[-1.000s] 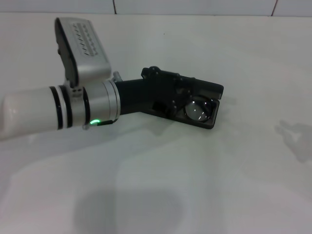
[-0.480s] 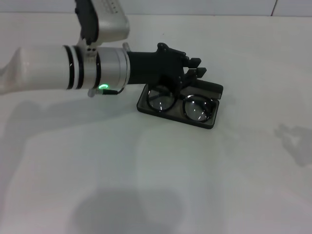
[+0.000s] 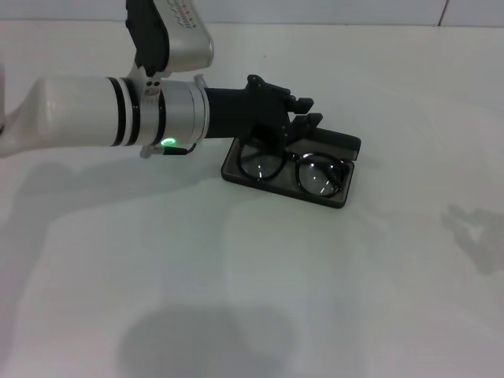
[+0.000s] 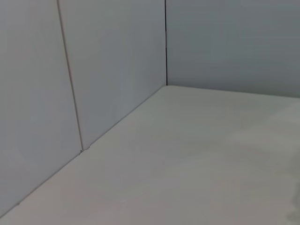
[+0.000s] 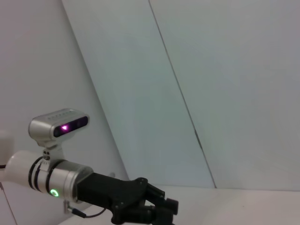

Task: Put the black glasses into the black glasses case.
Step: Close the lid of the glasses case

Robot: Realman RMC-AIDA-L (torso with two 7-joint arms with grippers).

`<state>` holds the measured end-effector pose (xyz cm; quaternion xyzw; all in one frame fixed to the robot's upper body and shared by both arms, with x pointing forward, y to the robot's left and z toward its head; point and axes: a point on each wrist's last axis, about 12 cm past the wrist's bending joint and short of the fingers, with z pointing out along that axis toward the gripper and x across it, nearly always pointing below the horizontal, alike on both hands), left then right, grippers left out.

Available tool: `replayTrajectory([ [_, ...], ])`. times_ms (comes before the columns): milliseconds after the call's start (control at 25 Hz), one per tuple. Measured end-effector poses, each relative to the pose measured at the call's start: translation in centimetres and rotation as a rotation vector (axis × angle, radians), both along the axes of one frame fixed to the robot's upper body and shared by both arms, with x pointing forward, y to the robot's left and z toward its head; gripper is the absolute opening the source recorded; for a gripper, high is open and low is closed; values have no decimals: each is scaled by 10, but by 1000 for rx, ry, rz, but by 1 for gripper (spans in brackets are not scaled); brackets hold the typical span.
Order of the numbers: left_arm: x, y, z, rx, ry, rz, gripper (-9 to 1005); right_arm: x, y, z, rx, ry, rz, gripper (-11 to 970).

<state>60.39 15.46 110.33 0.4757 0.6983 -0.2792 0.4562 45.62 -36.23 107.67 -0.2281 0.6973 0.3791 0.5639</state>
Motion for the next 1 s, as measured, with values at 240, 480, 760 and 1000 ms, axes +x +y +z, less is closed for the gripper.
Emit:
replayTrajectory([
  [240,1,-2,-8,25,16,2,228,0,2,-2,7,6,4,152],
  [480,-1,-1,-12,31,29,4,226,-2,2,-2,11,2,6,152],
  [760,-6,2,-18,28,49,6,224,-3,2,-2,11,0,7,153],
  [1000,-12,4,-23,25,62,6,222,-3,2,-2,10,-1,7,153],
])
